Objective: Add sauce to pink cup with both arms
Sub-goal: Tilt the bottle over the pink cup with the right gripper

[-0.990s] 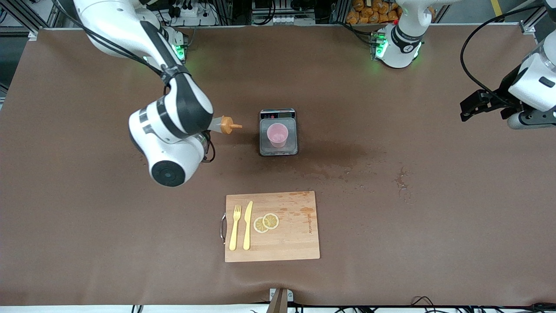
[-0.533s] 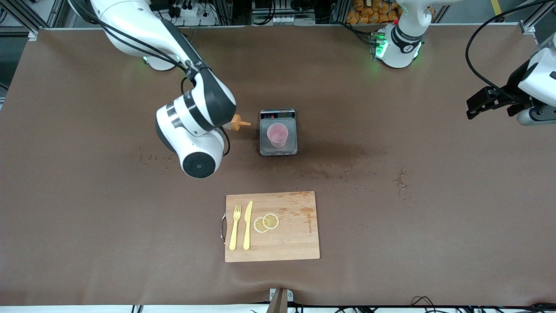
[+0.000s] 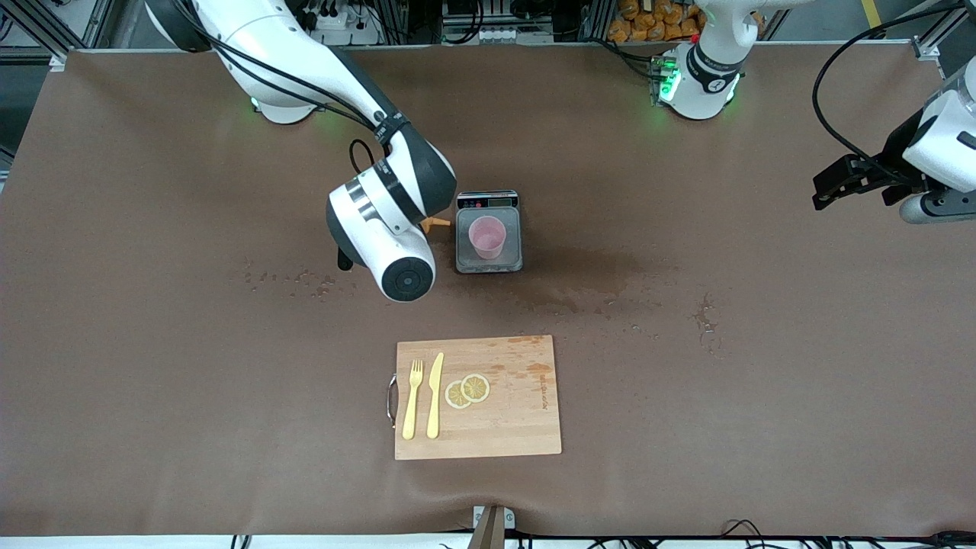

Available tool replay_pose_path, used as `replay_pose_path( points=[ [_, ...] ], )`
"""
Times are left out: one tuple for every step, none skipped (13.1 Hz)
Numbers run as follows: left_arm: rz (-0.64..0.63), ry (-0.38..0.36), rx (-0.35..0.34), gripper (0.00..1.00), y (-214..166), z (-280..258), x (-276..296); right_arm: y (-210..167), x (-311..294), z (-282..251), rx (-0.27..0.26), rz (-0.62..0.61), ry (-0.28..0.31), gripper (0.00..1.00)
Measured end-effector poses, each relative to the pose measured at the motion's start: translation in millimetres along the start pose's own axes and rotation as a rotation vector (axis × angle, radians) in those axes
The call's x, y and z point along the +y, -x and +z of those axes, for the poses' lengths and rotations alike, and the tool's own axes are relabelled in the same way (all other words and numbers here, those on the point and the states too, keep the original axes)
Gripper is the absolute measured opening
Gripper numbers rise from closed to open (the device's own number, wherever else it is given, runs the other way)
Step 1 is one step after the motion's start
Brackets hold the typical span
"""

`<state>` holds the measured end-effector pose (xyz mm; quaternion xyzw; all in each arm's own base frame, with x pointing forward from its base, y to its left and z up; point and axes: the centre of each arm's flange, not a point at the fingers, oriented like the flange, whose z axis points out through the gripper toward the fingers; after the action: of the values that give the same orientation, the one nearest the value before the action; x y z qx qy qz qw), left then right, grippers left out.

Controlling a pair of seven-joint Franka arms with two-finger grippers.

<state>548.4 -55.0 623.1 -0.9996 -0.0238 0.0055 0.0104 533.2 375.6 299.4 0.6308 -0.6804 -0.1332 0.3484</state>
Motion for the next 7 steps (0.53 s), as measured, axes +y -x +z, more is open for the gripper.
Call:
replay_pose_path(
  points=[
    [0.0, 0.0, 0.0, 1.0, 0.0, 0.0, 0.1, -0.2, -1.2, 0.5, 0.0, 0.003, -0.001, 0.37],
    [0.0, 0.0, 0.0, 1.0, 0.0, 0.0, 0.0, -0.8, -2.0, -0.3, -0.003, 0.005, -0.004, 0.37],
    [0.0, 0.001, 0.0, 1.0, 0.0, 0.0, 0.0, -1.2, -3.4, -1.4, -0.008, 0.008, -0.012, 0.37],
    [0.0, 0.001, 0.0, 1.0, 0.0, 0.0, 0.0, -1.3, -5.2, -2.8, -0.017, 0.014, -0.023, 0.37],
    [-0.001, 0.0, -0.001, 1.0, 0.0, 0.3, -0.3, -0.5, -6.6, -4.2, -0.026, 0.021, -0.035, 0.37],
    [-0.001, 0.0, -0.002, 1.0, 0.0, 1.1, -0.4, 0.3, -7.7, -5.4, -0.034, 0.028, -0.045, 0.37],
    [-0.001, 0.0, -0.004, 1.0, 0.0, 2.0, -0.4, 0.6, -8.1, -5.9, -0.038, 0.031, -0.049, 0.37]
  ],
)
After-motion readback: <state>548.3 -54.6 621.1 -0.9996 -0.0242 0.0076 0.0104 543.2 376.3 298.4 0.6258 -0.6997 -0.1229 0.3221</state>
